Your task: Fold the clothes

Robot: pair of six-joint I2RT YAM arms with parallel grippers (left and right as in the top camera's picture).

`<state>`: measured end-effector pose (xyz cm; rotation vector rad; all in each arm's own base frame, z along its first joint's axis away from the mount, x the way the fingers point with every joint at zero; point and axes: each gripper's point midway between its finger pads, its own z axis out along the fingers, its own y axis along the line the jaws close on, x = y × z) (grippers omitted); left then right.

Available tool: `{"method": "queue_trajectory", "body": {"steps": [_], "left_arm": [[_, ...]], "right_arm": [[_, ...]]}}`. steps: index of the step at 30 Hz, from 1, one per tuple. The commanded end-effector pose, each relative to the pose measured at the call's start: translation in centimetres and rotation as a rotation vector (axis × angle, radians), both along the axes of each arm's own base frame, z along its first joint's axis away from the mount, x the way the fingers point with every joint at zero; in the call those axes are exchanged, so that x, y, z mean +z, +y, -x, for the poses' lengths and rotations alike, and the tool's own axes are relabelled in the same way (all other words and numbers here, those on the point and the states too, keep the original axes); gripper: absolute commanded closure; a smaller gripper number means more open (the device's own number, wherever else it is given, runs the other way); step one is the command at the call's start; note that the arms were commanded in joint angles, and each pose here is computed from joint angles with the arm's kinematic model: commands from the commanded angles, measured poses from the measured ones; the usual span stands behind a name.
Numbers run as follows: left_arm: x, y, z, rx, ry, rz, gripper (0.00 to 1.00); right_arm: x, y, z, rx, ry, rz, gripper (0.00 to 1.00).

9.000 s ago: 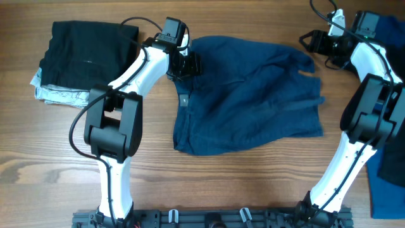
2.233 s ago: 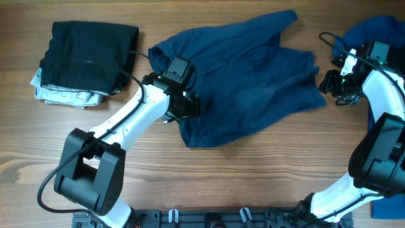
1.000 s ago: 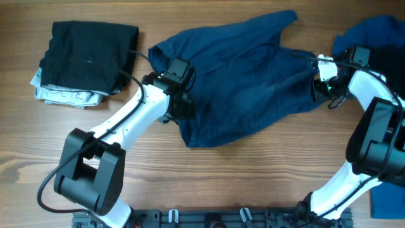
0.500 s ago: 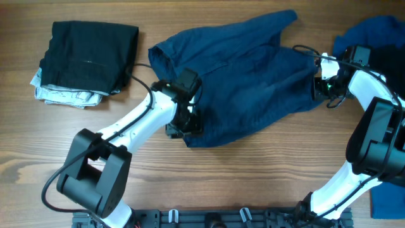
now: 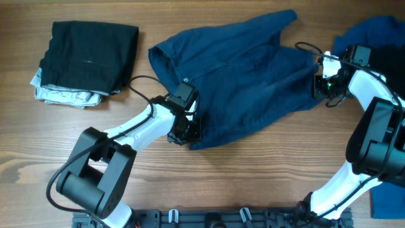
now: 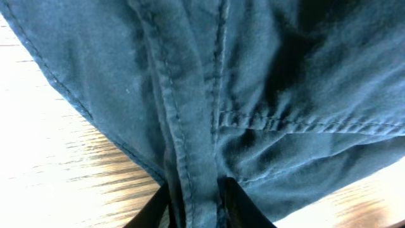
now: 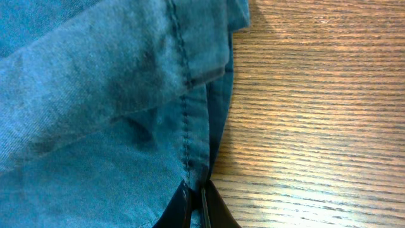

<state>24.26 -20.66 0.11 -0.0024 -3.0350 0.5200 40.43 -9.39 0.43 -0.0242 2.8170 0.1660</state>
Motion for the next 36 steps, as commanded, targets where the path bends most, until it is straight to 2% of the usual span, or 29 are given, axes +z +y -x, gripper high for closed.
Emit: {"method": "queue_trajectory", "body": {"steps": [1,2,7,12,17,20,25,31,36], "left_arm": [[-0.3,-0.3,0.8,-0.014,0.03,0.018,0.92],[-0.2,-0.4,0.8,-0.019,0.032,0.026,0.96],[3.0,-1.3,0.1,-0.057,-0.036,0.093,0.96],[10.4,-1.5,-2.8,-0.049,-0.265,0.148,0.96],[18.2,-0.3,-5.3,0.005,-0.517,0.174,0.96],[25.3,1.6,-7.0,0.081,-0.733,0.178,0.96],[36.0,3.5,-7.6,0.144,-1.006,0.219,0.96],[47.6,4.8,-6.4,0.174,-1.282,0.308,0.96],[54.3,5.4,-5.1,0.21,-1.447,0.411,0.96]], "right_arm": [[-0.7,0.6,0.1,-0.025,0.01,-0.038,0.96],[-0.7,0.6,0.0,-0.038,0.011,-0.041,0.95],[1.4,0.6,-0.6,-0.095,-0.009,-0.068,0.96],[7.9,0.5,-1.6,-0.156,-0.114,-0.078,0.96],[15.8,1.3,-0.9,-0.188,-0.276,-0.098,0.96],[22.5,2.6,1.0,-0.158,-0.414,-0.101,0.96],[32.8,4.2,5.4,-0.131,-0.623,-0.062,0.96],[44.3,6.0,11.4,-0.104,-0.872,0.004,0.96],[50.3,7.2,15.1,-0.087,-1.006,0.037,0.96]]}}
